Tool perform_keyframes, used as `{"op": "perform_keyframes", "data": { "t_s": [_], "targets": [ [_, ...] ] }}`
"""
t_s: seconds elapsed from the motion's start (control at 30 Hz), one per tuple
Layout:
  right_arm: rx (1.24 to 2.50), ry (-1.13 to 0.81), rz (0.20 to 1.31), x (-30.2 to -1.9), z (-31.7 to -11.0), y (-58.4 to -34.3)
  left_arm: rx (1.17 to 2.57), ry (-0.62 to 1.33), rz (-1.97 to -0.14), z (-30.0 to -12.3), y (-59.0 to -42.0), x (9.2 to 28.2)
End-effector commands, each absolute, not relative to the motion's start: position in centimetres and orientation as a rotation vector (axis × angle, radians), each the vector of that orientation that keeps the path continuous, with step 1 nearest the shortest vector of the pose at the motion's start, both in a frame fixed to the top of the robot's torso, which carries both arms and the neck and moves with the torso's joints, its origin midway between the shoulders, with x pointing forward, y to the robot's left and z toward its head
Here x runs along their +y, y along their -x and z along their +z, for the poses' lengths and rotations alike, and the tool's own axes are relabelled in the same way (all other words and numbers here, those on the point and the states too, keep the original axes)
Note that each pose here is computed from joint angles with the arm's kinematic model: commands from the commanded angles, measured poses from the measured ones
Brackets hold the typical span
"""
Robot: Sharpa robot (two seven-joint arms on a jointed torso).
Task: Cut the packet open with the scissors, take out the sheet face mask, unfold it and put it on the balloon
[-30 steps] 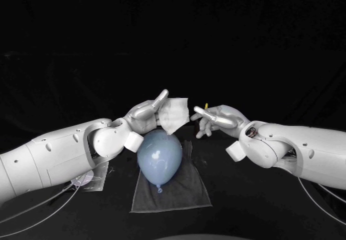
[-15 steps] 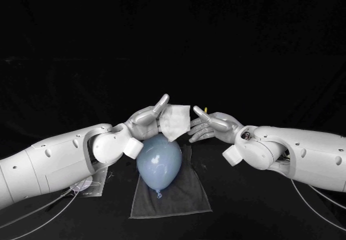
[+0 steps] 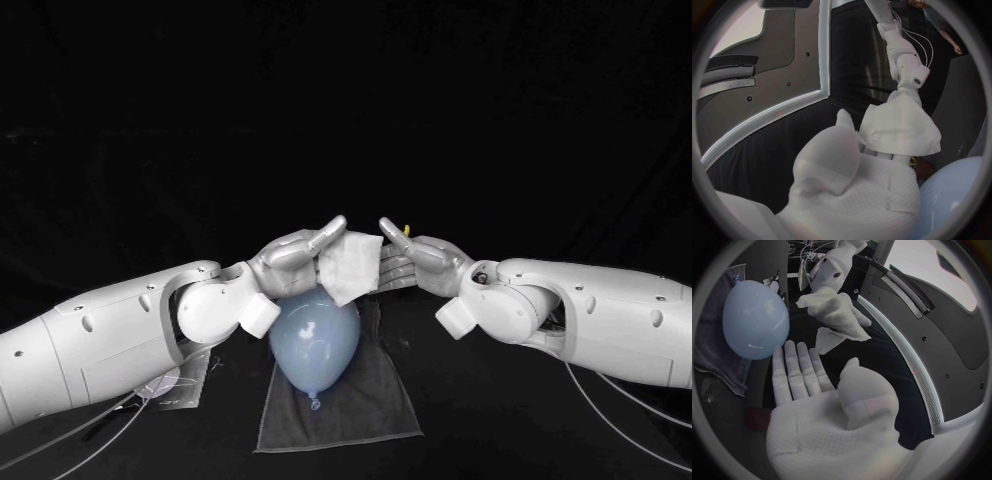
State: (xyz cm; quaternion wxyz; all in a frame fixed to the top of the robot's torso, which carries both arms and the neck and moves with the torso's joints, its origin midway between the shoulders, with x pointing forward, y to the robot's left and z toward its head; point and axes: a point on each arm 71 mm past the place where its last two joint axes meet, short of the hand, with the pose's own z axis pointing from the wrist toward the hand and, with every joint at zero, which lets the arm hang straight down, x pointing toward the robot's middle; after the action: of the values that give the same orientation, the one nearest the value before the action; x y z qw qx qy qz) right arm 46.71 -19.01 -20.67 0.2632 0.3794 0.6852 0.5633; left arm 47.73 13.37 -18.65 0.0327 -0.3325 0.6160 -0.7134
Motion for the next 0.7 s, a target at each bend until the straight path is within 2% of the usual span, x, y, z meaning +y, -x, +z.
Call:
{"op": "perform_keyframes", "data": {
  "t_s": [0.03,0.7],
  "targets": [
    [1.863,-1.058,1.604,-18.7,-20.5,-46.8,1.98,0.915,-2.225,-18.6,-47.0,13.0],
    [1.841,-1.085,1.719,-17.7,-19.8,-47.1,2.093,0.789,-2.176,-18.9,-46.5,12.9]
  ]
}}
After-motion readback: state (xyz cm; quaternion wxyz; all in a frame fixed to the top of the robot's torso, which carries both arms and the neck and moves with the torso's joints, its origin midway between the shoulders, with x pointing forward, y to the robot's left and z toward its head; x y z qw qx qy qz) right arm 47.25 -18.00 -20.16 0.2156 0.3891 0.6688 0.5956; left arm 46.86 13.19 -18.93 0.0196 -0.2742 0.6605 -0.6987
